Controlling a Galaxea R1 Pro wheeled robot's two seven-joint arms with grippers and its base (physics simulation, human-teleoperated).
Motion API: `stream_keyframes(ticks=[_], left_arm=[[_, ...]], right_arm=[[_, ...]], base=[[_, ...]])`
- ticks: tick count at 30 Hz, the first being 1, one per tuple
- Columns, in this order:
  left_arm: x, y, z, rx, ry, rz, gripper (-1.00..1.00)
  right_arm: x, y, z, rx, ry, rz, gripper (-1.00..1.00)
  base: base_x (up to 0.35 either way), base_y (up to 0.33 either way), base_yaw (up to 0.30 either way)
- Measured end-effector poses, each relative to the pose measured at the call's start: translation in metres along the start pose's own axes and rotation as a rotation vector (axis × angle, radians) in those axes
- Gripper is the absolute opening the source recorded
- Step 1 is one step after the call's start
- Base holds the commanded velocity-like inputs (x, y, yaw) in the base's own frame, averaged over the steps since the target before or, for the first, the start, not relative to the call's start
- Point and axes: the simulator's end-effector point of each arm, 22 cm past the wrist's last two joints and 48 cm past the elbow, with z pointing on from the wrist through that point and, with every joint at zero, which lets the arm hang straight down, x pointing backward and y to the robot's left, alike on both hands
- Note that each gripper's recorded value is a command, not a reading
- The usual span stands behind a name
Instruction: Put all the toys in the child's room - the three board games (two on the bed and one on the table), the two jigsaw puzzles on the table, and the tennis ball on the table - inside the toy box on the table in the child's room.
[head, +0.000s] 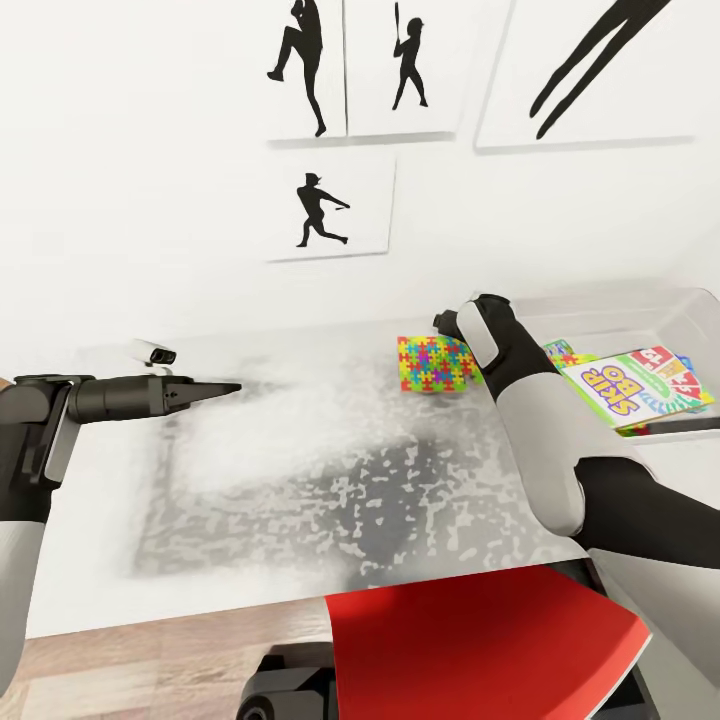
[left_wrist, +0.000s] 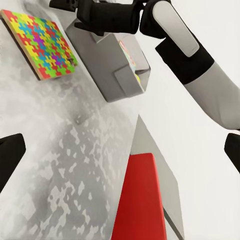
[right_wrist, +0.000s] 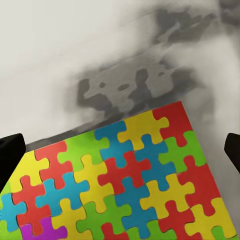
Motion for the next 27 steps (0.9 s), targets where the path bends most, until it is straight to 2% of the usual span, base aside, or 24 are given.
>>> stream_keyframes(ticks=[27], left_arm=[[0.0049, 0.0072, 0.0029, 0.002, 0.004, -0.013, 1.00]], right_arm=[[-0.0030, -0.0005, 0.0074, 0.003, -0.025, 0.016, 1.00]], base=[[0.000, 0.000, 0.000]])
